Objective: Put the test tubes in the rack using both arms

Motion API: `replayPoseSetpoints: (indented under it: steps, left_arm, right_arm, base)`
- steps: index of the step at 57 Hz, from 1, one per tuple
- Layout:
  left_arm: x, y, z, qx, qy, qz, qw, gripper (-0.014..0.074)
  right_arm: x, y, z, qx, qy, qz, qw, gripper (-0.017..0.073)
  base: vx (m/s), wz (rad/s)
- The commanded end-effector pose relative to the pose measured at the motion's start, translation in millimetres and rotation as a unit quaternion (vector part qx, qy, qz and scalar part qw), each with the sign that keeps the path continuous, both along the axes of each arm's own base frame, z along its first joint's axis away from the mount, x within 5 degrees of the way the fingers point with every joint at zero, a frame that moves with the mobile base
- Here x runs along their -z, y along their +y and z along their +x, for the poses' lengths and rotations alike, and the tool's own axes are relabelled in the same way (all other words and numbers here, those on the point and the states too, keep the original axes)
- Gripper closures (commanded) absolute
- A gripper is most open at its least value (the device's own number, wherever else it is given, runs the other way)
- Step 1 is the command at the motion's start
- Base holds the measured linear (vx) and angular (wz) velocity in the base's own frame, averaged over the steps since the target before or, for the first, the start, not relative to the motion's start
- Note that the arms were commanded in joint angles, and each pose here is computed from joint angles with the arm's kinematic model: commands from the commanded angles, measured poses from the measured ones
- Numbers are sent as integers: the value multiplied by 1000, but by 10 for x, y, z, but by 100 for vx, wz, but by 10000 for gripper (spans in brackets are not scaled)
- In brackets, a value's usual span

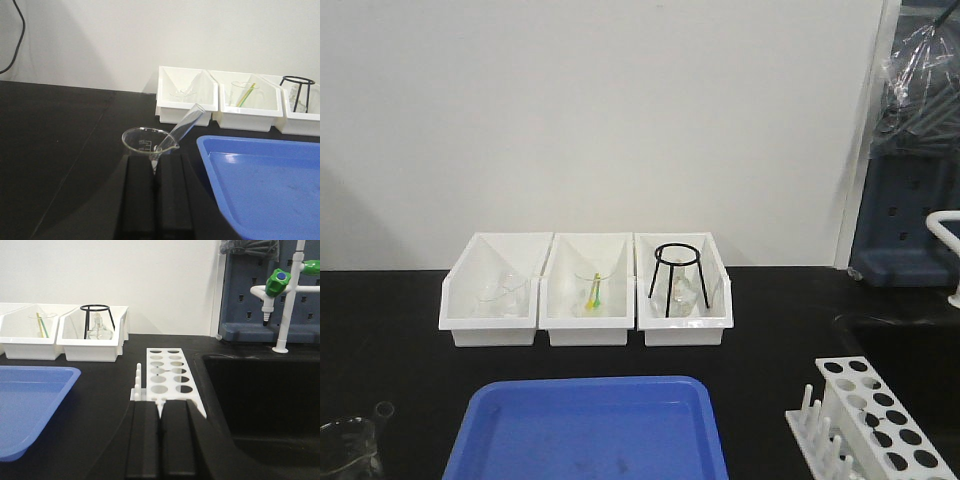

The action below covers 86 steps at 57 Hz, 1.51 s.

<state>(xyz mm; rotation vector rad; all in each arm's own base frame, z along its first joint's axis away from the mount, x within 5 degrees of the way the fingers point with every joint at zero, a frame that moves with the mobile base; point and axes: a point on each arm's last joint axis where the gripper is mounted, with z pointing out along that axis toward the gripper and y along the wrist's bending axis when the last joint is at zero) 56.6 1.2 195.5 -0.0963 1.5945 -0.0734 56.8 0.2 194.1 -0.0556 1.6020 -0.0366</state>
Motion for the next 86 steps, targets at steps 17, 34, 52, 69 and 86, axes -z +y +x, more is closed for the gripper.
replayPoseSetpoints:
  steps: [17, 34, 52, 69, 86]
  left_arm:
    - [-168, -13, -25, 9, -58, -4, 998, 598]
    - [-168, -13, -25, 9, -58, -4, 998, 598]
    - [-168, -13, -25, 9, -58, -4, 998, 598]
    - [-198, -14, -30, 9, -66, -3, 998, 598]
    - [-300, -27, -47, 17, -122, -8, 992, 598]
  right_arm:
    - [-37, 7, -3, -4, -39, -3, 999, 568]
    - [-37, 7, -3, -4, -39, -3, 999, 568]
    - [-37, 7, -3, -4, -39, -3, 999, 568]
    - [-49, 9, -3, -4, -45, -3, 999, 568]
    - [-170, 25, -19, -13, -113, -2, 994, 568]
  base:
    - [14, -2]
    - [6, -1]
    - [0, 0]
    - [0, 0]
    - [0, 0]
